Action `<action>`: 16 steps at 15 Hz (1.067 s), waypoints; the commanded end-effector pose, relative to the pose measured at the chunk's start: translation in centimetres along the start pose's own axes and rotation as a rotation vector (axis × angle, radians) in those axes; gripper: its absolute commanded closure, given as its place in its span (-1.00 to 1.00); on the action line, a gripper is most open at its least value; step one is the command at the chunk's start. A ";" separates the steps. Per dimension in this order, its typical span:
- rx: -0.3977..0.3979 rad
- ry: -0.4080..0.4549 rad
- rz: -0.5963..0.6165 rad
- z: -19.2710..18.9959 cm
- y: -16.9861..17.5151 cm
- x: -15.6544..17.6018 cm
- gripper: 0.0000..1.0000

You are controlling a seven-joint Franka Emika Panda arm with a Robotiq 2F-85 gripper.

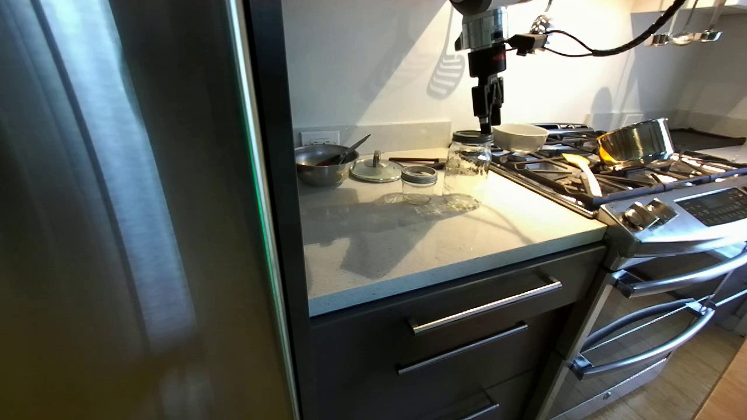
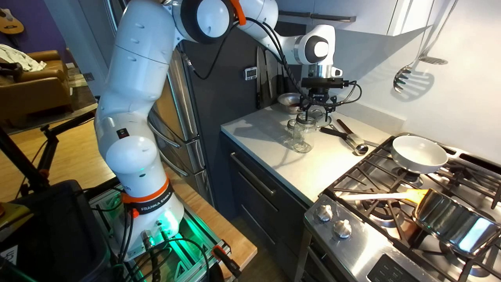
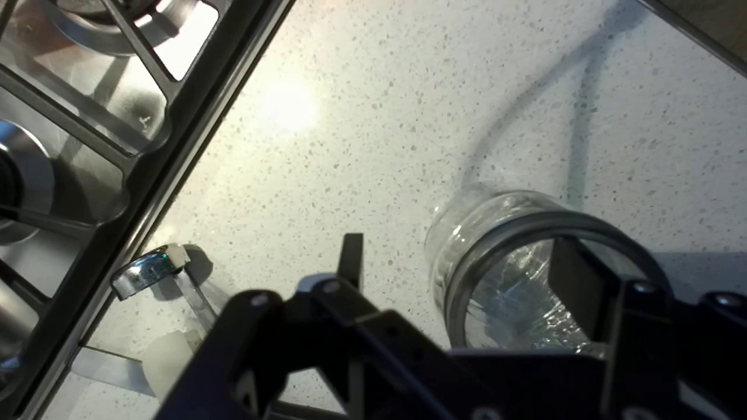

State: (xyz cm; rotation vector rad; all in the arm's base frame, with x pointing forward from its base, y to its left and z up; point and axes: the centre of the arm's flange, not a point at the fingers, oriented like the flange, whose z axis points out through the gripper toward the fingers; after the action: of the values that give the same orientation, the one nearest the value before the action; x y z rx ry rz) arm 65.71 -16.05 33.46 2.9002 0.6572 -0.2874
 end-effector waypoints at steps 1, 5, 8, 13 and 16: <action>-0.001 -0.028 -0.020 0.4 -0.4 -0.8 -0.64; -0.004 -0.033 -0.025 0.5 -0.4 -0.9 -0.65; -0.005 -0.039 -0.029 0.7 -0.4 -0.9 -0.64; -0.003 -0.044 -0.028 0.9 -0.5 -1.0 -0.66; 0.000 -0.033 -0.027 0.5 -0.5 -1.1 -0.66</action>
State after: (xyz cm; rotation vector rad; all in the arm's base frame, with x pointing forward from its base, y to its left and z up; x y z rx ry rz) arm 65.52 -16.11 33.30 2.8886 0.6700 -0.3112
